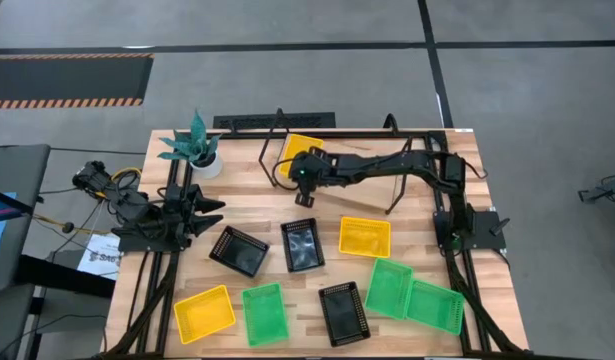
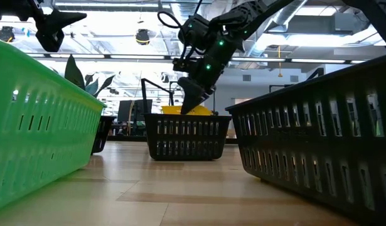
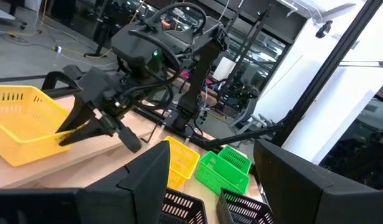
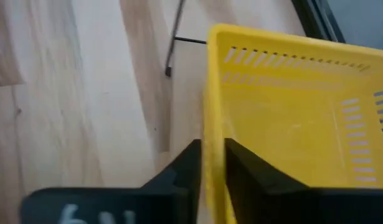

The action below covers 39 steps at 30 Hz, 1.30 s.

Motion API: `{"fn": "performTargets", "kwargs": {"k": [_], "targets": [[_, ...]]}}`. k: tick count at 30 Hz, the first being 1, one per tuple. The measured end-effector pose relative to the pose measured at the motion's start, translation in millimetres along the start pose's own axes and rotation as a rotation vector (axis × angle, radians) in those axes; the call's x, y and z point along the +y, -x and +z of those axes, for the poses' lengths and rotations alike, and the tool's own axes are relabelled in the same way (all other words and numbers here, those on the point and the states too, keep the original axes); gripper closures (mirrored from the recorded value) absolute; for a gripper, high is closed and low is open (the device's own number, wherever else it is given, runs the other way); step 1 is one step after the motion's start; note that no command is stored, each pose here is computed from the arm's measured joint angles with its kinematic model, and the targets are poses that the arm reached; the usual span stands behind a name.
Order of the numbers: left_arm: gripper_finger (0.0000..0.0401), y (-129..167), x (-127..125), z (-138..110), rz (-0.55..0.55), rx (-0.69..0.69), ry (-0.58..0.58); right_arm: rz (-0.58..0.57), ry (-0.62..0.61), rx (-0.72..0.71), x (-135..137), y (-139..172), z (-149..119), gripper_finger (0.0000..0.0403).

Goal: Stack baskets on shelf by color
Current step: Put the left yellow bin into the shelf, then stack the top yellow bin on top of the yellow bin on the shelf

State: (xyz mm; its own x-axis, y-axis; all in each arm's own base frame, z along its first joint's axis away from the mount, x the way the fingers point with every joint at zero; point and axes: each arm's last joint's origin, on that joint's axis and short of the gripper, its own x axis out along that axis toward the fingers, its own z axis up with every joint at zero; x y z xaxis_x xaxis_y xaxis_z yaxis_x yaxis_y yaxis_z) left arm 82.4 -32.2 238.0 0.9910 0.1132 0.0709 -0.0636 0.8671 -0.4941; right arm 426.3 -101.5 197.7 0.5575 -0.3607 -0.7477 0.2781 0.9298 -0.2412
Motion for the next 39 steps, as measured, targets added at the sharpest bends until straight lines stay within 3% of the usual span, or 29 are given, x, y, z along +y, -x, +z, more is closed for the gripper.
{"fn": "performTargets", "kwargs": {"k": [6, 10, 14, 19, 22, 25, 28, 30, 35, 39], "targets": [[0.018, 0.0, 0.0, 0.0, 0.0, 0.0, 0.002, 0.002, 0.008, -0.002, 1.2, 7.5, 9.9, 0.0225], [0.018, 0.0, 0.0, 0.0, 0.0, 0.0, 0.002, -0.009, -0.01, 0.001, 2.0, 40.9, 30.5, 0.0196], [0.018, 0.0, 0.0, -0.3, -0.003, 0.003, 0.0, 0.027, -0.071, 0.042, 9.4, 98.8, 38.5, 0.0193], [0.018, 0.0, -0.3, -0.6, -0.015, 0.01, 0.009, 0.052, -0.155, 0.276, 39.8, 153.5, 11.1, 0.0206], [0.018, -0.1, -0.4, -0.6, -0.019, 0.011, 0.033, 0.009, -0.292, 0.385, 63.9, 177.6, -4.6, 0.0214], [0.018, 0.0, -0.6, -0.6, -0.023, 0.014, 0.06, -0.067, -0.389, 0.407, 93.8, 192.9, -16.7, 0.0219], [0.018, 0.0, -0.8, -0.7, -0.029, 0.017, 0.092, -0.099, -0.478, 0.403, 120.7, 198.8, -25.2, 0.022], [0.018, 0.0, -1.1, -0.9, -0.041, 0.025, 0.118, -0.117, -0.603, 0.4, 133.5, 196.9, -28.4, 0.0217], [0.018, 0.0, -1.7, -0.7, -0.055, 0.03, 0.165, -0.148, -0.87, 0.377, 148.1, 184.6, -28.1, 0.0206], [0.018, 0.0, -1.5, -1.1, -0.053, 0.033, 0.166, -0.147, -0.93, 0.387, 155.8, 164.6, -26.7, 0.0206]]}}
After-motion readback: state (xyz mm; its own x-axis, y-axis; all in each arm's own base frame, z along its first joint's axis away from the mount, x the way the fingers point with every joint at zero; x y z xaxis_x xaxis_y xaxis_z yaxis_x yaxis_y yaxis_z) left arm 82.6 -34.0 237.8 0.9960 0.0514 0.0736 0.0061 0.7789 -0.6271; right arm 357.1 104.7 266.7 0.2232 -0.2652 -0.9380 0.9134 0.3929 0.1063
